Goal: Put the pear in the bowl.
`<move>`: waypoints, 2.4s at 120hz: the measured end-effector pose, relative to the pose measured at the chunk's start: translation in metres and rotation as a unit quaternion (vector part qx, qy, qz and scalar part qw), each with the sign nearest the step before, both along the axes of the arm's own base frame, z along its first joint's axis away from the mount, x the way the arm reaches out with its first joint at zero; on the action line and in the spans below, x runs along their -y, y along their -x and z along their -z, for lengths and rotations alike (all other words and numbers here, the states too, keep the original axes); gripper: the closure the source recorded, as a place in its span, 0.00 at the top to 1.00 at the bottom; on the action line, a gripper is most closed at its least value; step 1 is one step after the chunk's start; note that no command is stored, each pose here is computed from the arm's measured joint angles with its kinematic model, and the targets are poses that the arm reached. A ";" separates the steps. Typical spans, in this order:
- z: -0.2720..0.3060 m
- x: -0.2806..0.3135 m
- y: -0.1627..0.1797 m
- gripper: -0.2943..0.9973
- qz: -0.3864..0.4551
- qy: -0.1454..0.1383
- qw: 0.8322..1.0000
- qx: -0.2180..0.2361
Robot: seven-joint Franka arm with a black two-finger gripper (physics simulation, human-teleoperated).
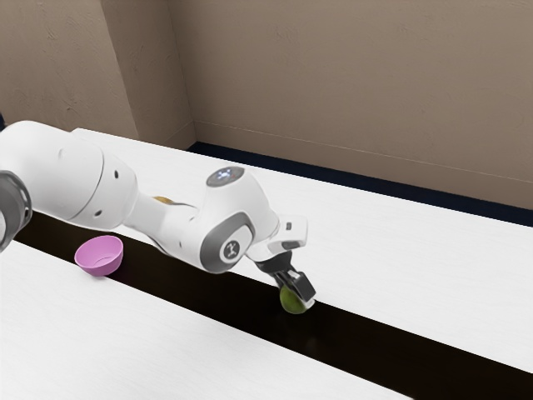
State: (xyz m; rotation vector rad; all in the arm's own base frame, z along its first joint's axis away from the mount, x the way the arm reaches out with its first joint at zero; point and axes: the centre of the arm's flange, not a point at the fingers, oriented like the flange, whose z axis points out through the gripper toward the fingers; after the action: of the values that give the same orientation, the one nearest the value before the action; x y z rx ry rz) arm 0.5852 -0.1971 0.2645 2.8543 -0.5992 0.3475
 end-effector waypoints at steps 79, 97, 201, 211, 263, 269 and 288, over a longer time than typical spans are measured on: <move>0.021 -0.001 0.004 0.77 0.012 0.003 1.000 0.019; 0.022 -0.001 0.004 0.71 0.013 0.003 1.000 0.020; -0.028 -0.115 0.001 0.51 -0.066 -0.051 0.996 0.032; -0.033 -0.135 -0.001 0.56 -0.080 -0.057 0.995 0.027; -0.058 -0.279 -0.006 0.60 -0.162 -0.095 0.982 0.010; -0.064 -0.296 -0.006 0.60 -0.169 -0.099 0.981 0.009; -0.074 -0.344 -0.001 0.60 -0.189 -0.110 0.976 0.001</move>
State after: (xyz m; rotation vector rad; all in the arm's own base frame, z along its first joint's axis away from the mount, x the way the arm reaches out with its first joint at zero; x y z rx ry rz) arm 0.5864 0.1473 0.3387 3.1786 -0.0906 0.3619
